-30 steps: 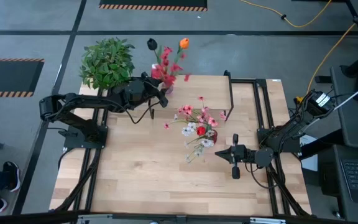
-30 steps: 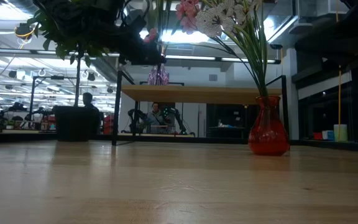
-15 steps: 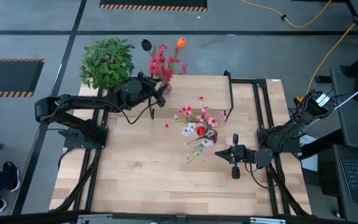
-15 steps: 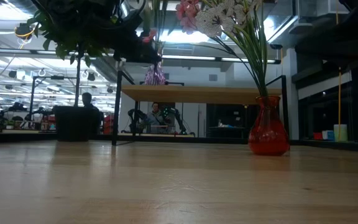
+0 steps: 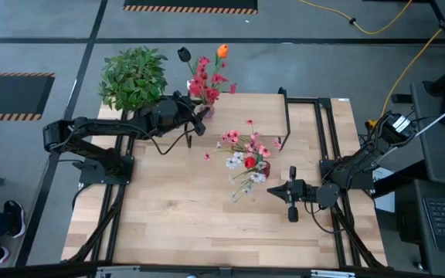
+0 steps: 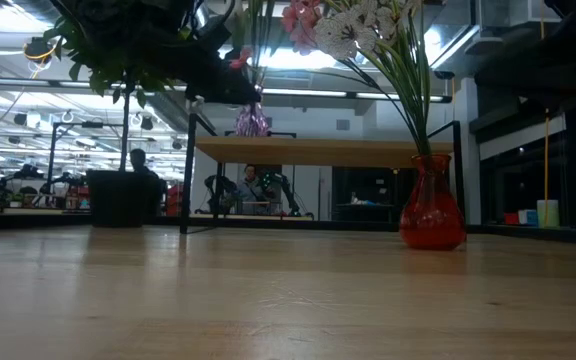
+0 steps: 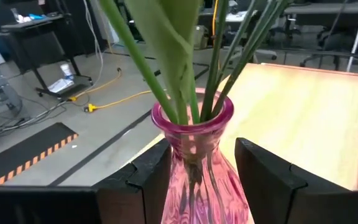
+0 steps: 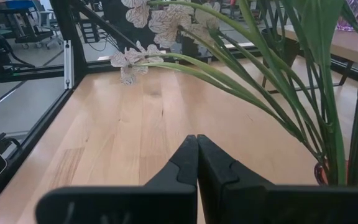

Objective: Pick and place flowers into a vace then onto a shelf
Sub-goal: Put the purple vase on the shelf, then put the red vase on the shelf

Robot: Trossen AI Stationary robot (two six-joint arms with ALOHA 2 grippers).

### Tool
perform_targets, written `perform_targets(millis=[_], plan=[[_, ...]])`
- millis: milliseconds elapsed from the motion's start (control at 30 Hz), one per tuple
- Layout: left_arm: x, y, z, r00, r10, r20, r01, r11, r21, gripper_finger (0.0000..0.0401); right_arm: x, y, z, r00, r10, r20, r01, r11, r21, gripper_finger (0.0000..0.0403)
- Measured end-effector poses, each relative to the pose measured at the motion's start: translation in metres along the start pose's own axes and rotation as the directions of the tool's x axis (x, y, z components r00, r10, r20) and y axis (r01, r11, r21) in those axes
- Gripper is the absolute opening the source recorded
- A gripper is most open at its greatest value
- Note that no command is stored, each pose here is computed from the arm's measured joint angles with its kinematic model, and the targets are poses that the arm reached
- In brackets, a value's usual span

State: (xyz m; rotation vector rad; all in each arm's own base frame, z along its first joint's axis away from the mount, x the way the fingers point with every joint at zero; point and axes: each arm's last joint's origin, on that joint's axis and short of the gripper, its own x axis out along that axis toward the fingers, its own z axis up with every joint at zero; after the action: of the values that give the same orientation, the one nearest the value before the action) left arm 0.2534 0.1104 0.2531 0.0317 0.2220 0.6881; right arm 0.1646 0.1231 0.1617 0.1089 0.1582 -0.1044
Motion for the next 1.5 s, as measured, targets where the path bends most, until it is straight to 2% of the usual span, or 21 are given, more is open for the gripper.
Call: perform_targets(millis=[867, 1100, 1333, 1500], plan=[[-0.016, 0.004, 0.007, 1.0, 0.007, -0.024, -0.006, 1.0, 0.017, 0.0171, 0.0, 0.0, 0.0, 1.0, -0.001, -0.001, 0.001, 1.0, 0.0, 0.0], [-0.024, 0.003, 0.008, 0.997, -0.067, -0.046, 0.068, 0.997, 0.024, 0.0171, 0.0, 0.0, 0.0, 1.0, -0.001, -0.002, 0.001, 1.0, 0.0, 0.0001], [-0.061, -0.01, 0.022, 0.985, -0.173, -0.022, 0.174, 0.984, 0.041, 0.0167, 0.0, 0.0, -0.001, 1.0, -0.002, -0.005, 0.002, 1.0, -0.004, 0.0001], [-0.097, -0.029, 0.021, 0.95, -0.312, -0.032, 0.313, 0.942, 0.116, 0.0125, 0.0, 0.003, 0.003, 1.0, 0.013, 0.008, -0.013, 0.999, 0.032, 0.0001]])
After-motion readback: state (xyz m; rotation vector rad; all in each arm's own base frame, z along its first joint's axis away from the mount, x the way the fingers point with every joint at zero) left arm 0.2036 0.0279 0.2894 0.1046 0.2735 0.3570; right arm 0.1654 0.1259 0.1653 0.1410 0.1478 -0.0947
